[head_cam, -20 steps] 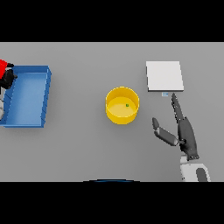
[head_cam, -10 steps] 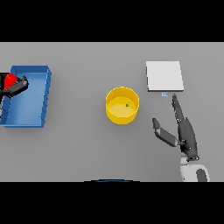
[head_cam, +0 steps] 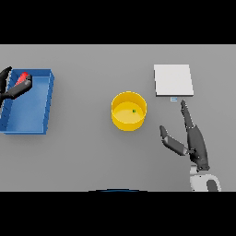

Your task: Pick up the red beaker and tilt it to pour out 1 green nut into yellow bowl. Pick up the yellow bowl and place it on the metallic measuring scale.

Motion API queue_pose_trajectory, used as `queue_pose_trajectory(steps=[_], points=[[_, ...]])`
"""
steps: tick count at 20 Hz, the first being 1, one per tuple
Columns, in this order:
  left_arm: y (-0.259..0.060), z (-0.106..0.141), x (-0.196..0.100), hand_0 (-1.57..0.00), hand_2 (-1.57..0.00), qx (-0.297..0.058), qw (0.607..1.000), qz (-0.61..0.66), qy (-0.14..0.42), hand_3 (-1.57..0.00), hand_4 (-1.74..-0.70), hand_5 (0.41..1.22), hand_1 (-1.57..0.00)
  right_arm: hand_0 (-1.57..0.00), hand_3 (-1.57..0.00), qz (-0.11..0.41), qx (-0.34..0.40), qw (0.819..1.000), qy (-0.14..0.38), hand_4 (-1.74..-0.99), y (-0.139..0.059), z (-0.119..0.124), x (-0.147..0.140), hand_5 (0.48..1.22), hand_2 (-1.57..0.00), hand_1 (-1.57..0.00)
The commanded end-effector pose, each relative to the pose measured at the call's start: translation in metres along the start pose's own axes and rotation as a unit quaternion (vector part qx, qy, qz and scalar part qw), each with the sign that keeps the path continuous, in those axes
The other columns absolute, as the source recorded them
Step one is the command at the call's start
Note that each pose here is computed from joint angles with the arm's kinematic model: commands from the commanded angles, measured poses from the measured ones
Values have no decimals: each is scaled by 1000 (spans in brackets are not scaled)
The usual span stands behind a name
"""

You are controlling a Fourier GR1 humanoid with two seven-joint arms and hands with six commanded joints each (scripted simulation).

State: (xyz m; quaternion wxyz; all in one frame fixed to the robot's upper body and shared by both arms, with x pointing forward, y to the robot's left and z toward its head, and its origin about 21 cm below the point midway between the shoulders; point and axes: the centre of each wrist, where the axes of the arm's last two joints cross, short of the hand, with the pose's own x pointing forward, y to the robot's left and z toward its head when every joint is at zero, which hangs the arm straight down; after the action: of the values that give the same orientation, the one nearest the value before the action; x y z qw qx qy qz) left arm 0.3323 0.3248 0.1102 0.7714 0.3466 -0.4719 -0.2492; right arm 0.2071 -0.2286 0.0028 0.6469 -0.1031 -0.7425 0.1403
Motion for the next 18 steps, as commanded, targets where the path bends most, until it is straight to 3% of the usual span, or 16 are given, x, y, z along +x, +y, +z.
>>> queue_pose_trajectory(steps=[1,3,5,10,14,18], points=[[3,1,-1,-79,-65,1,1000,7,-2,-61,-783,674,-64,1,1,11,0,1000,1,-1195,1,0,1,660,1,1],[1,-2,2,-50,-41,5,1000,19,-12,-39,-786,671,-41,1,1,28,4,1000,4,-1198,2,0,3,662,1,1],[-1,-2,1,-32,-26,10,999,23,-22,-24,-780,679,-26,1,1,31,40,998,-29,-1162,5,-7,9,694,1,1],[-3,-2,4,-10,-8,7,1000,22,-14,-7,-790,707,-8,1,1,131,138,980,-52,-1255,-4,-40,27,700,1,1],[-8,-3,3,-3,-3,0,1000,21,-14,-2,-795,708,-3,1,1,270,203,938,-79,-1279,-8,-63,41,671,1,1],[-8,-5,7,-1,0,3,1000,20,-20,0,-794,719,0,1,1,357,275,885,-118,-1270,4,-86,58,664,1,1]])
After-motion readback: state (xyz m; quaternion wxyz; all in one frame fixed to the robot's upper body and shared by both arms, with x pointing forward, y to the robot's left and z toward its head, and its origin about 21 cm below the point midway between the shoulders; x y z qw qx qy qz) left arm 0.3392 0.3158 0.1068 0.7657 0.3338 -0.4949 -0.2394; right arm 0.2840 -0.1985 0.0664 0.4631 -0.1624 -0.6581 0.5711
